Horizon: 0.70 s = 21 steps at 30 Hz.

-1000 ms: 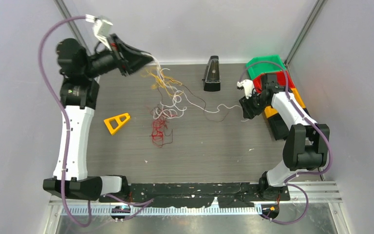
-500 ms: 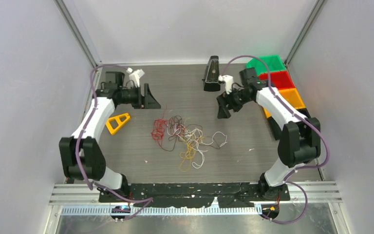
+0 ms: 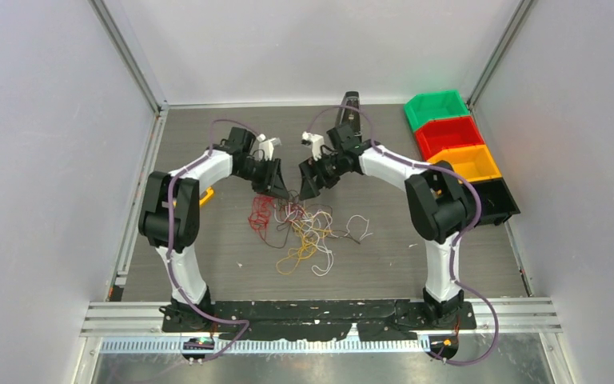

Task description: Untangle the cables

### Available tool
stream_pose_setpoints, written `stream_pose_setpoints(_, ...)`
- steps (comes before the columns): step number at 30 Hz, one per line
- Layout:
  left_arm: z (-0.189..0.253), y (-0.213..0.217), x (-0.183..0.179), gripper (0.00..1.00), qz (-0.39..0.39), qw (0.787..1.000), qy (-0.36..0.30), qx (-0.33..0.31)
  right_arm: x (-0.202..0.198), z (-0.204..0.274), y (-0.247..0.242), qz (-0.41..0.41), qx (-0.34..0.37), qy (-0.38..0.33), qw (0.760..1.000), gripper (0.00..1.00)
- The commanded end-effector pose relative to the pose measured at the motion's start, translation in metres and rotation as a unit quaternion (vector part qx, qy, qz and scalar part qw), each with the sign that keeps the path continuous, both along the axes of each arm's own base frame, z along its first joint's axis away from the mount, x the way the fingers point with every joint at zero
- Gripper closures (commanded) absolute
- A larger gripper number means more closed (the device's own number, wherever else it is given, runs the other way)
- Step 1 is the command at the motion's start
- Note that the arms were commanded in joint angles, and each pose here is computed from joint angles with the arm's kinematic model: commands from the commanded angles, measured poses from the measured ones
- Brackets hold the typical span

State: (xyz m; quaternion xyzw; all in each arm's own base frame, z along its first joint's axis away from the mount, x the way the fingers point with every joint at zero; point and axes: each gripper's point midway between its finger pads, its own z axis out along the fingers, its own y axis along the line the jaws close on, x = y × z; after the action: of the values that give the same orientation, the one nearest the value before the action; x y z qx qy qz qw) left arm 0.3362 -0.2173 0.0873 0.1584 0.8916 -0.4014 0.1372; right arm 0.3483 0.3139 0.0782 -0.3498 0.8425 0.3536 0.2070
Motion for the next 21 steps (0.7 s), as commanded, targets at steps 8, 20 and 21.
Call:
stream_pose_setpoints(8,0.009,-0.002,0.009,1.00,0.024,0.999,-0.030,-0.030,0.002,-0.032,0.066,-0.007,0.039,0.001,0.999,0.26)
stream_pose_setpoints(20,0.186,0.091,0.013,1.00,0.113,0.960,-0.238,-0.093,-0.008,-0.012,-0.075,-0.047,-0.099,-0.060,0.992,0.88)
stream_pose_setpoints(21,0.199,0.098,0.013,1.00,0.120,0.955,-0.254,-0.093,-0.009,-0.012,-0.084,-0.050,-0.105,-0.058,0.992,0.90)
